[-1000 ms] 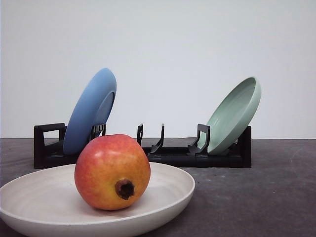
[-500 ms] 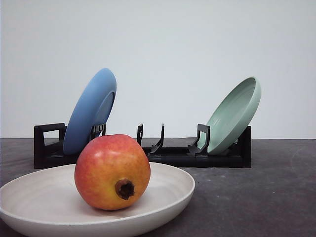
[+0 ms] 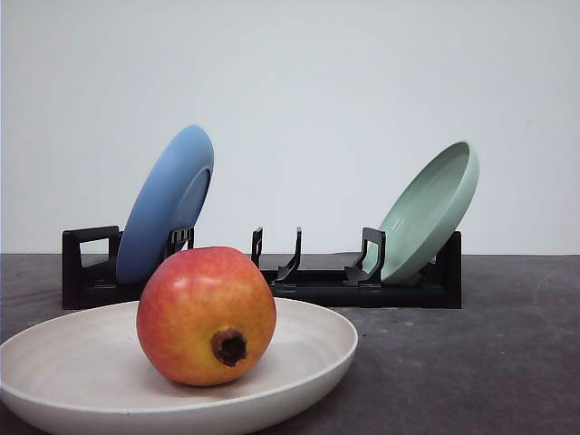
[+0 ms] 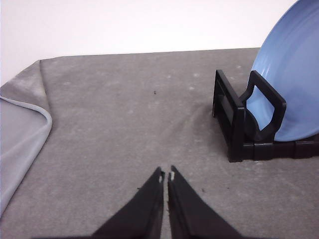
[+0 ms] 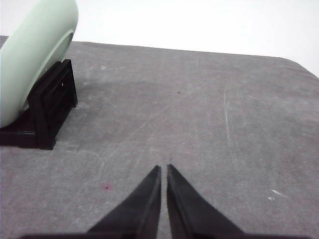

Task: Place pomegranate in white plate

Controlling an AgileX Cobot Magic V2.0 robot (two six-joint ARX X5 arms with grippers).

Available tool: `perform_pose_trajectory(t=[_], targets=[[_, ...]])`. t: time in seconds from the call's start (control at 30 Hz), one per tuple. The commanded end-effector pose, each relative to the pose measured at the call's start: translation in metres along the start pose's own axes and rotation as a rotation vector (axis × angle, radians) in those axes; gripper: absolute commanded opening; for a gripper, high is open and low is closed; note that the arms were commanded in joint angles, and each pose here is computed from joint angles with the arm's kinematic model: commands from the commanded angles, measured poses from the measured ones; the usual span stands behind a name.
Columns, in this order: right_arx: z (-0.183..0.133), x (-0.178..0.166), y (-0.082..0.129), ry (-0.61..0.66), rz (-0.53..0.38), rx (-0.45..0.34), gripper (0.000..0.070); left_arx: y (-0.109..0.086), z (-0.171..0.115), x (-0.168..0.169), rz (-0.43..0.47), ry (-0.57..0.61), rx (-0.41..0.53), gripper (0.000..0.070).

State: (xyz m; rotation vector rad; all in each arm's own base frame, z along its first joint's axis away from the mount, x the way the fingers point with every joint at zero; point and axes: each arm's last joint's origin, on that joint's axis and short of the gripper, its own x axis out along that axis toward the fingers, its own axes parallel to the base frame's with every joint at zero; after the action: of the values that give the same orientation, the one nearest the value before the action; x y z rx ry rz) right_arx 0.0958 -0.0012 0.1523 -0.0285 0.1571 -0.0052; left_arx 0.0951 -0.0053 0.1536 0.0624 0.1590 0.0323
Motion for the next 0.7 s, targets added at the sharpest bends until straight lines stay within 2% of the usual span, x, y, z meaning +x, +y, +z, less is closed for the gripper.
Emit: perform_pose_trajectory(t=[0.0,0.67], targets=[[-0.0006,0.0005,-0.0002,-0.006,-0.003,-0.004,0.0019,-0.0004,-0.0035,0.0009,-0.004,0.012,0.009,0.0],[-0.0006,0.0005,-0.0002,-0.006,-0.003,-0.004,0.0019,-0.0004,-0.0035,0.0009,-0.004,0.012,0.009,0.0]])
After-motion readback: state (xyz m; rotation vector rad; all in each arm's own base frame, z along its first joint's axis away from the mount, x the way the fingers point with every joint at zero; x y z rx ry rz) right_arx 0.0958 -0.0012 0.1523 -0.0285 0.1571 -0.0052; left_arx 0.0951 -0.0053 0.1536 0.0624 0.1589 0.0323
